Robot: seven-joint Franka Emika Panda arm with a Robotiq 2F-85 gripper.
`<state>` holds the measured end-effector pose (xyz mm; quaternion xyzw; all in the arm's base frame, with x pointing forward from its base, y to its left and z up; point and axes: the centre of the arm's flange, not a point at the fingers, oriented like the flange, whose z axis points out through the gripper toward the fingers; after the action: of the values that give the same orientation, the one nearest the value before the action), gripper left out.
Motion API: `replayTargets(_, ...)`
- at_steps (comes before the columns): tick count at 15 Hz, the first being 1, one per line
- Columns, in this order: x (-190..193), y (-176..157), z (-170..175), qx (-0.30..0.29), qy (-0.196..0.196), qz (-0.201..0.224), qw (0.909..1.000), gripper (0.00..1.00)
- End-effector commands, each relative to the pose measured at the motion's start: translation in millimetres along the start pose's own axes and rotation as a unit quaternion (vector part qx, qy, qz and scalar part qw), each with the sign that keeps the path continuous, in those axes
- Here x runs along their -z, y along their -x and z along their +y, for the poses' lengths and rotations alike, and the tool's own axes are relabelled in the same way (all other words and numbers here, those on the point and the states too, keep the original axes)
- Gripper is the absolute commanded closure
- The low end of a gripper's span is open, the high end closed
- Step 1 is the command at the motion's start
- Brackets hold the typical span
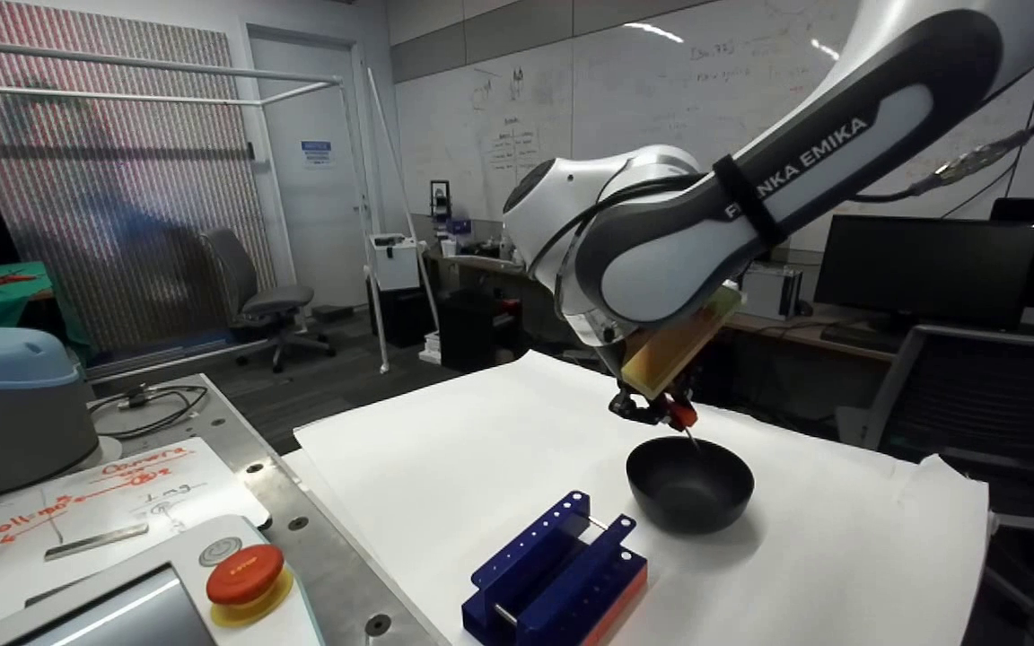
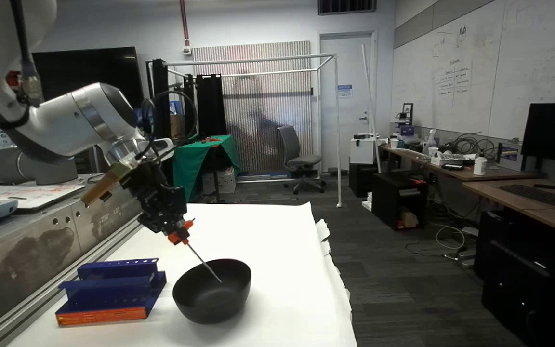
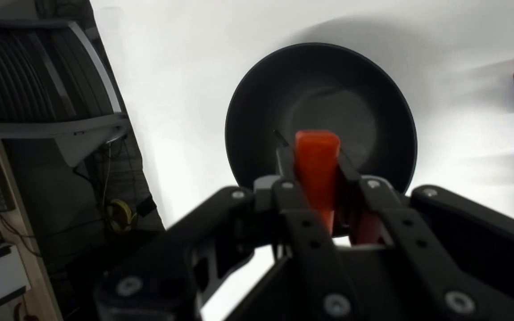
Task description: Put the orange object in the black bowl
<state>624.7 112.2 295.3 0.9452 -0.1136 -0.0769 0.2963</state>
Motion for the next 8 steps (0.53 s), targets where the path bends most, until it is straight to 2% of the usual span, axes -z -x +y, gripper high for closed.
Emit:
replayTargets(1,-9,-26,-19,-0.012,0.005,-0.012,0.9998,0.85)
replayTargets(2,-12,-28,-22,-0.013,0.004,-0.013,0.9998,0.82)
replayTargets(3,-14,-29,-25,-0.014,0.0,-0.017,0.9998,0.54)
replayTargets(4,-13,-30,-26,-0.015,-0.006,-0.017,0.9997,0.53)
replayTargets(8,-3,-28,-24,-0.015,-0.041,-0.024,0.9987,0.23)
